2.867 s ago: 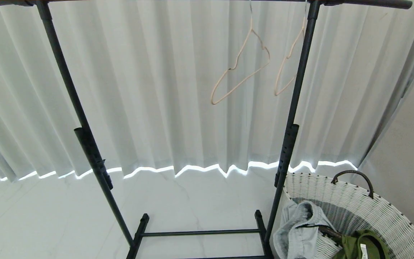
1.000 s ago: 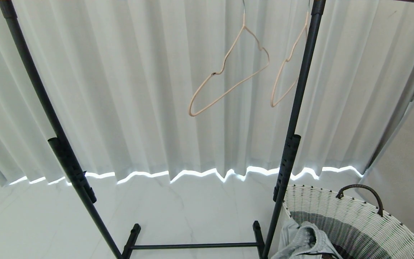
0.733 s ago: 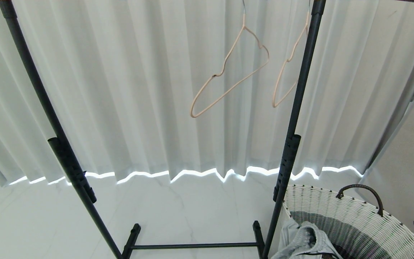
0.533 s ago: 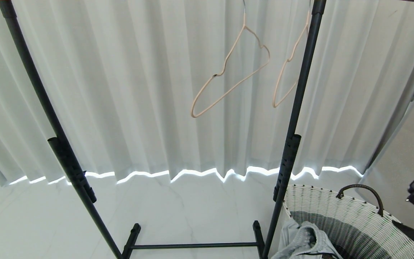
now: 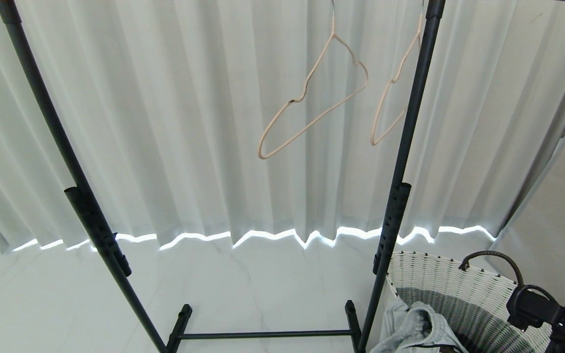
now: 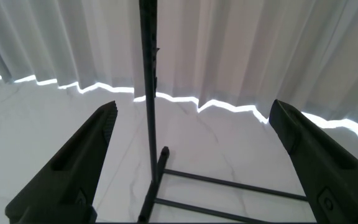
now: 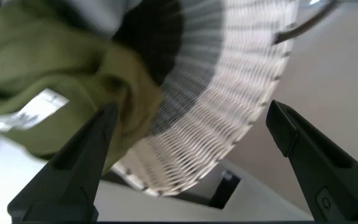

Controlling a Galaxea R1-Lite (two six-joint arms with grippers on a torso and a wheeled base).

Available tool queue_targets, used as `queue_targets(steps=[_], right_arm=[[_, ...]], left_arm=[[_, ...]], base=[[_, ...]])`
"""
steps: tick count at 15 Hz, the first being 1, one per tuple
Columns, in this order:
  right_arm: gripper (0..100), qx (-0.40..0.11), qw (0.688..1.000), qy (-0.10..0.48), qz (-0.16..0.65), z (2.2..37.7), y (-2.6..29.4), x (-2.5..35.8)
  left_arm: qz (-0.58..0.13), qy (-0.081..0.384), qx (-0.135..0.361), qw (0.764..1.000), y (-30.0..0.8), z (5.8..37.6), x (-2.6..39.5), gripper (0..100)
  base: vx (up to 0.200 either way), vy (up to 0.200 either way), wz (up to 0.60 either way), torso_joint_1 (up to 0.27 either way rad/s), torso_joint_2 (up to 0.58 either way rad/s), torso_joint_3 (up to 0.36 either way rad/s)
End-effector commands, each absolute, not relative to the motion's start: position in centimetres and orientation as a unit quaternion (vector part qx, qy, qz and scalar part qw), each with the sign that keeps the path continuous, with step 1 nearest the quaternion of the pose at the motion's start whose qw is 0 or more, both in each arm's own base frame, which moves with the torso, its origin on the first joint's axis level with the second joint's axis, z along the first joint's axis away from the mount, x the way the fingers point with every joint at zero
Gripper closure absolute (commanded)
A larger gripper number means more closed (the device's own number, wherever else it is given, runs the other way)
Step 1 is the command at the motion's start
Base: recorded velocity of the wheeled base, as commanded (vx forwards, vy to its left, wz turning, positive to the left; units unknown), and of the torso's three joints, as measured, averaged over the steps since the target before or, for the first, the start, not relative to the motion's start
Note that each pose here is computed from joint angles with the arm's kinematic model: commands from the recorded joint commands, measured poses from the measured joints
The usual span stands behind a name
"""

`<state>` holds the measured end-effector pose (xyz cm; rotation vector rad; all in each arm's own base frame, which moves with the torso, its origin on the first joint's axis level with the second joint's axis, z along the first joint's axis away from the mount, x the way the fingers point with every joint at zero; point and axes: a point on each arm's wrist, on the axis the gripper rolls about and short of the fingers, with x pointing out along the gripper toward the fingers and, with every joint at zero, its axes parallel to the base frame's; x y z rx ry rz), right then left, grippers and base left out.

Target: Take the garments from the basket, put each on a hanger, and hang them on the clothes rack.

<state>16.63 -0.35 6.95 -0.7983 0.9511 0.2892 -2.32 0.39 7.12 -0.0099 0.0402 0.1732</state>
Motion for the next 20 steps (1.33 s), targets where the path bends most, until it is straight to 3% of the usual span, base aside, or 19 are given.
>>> queue_targets(steps=[1, 4, 8, 15, 20], right_arm=[[0, -0.370, 0.794, 0.461, 0.143, 6.2, -0.3, 16.6], [0, -0.369, 0.791, 0.466, 0.144, 5.8, -0.4, 17.0], [0, -0.378, 0.806, 0.430, 0.149, 6.9, 0.2, 16.5], [0, -0.372, 0.788, 0.463, 0.160, 5.5, 0.2, 15.9], [0, -0.354, 0.804, 0.463, 0.120, 4.7, -1.3, 17.8]], left_arm=[[0.087, 0.020, -0.005, 0.996, 0.4, 7.1, -2.3, 0], [0.087, 0.020, -0.005, 0.996, 0.4, 7.1, -2.3, 0], [0.087, 0.020, -0.006, 0.996, 0.4, 7.1, -2.3, 0], [0.087, 0.020, -0.006, 0.996, 0.4, 7.1, -2.3, 0], [0.087, 0.020, -0.007, 0.996, 0.4, 7.1, -2.3, 0]], base=[[0.000, 0.000, 0.00, 0.000, 0.00, 0.000], [0.000, 0.000, 0.00, 0.000, 0.00, 0.000], [0.000, 0.000, 0.00, 0.000, 0.00, 0.000], [0.000, 0.000, 0.00, 0.000, 0.00, 0.000], [0.000, 0.000, 0.00, 0.000, 0.00, 0.000]])
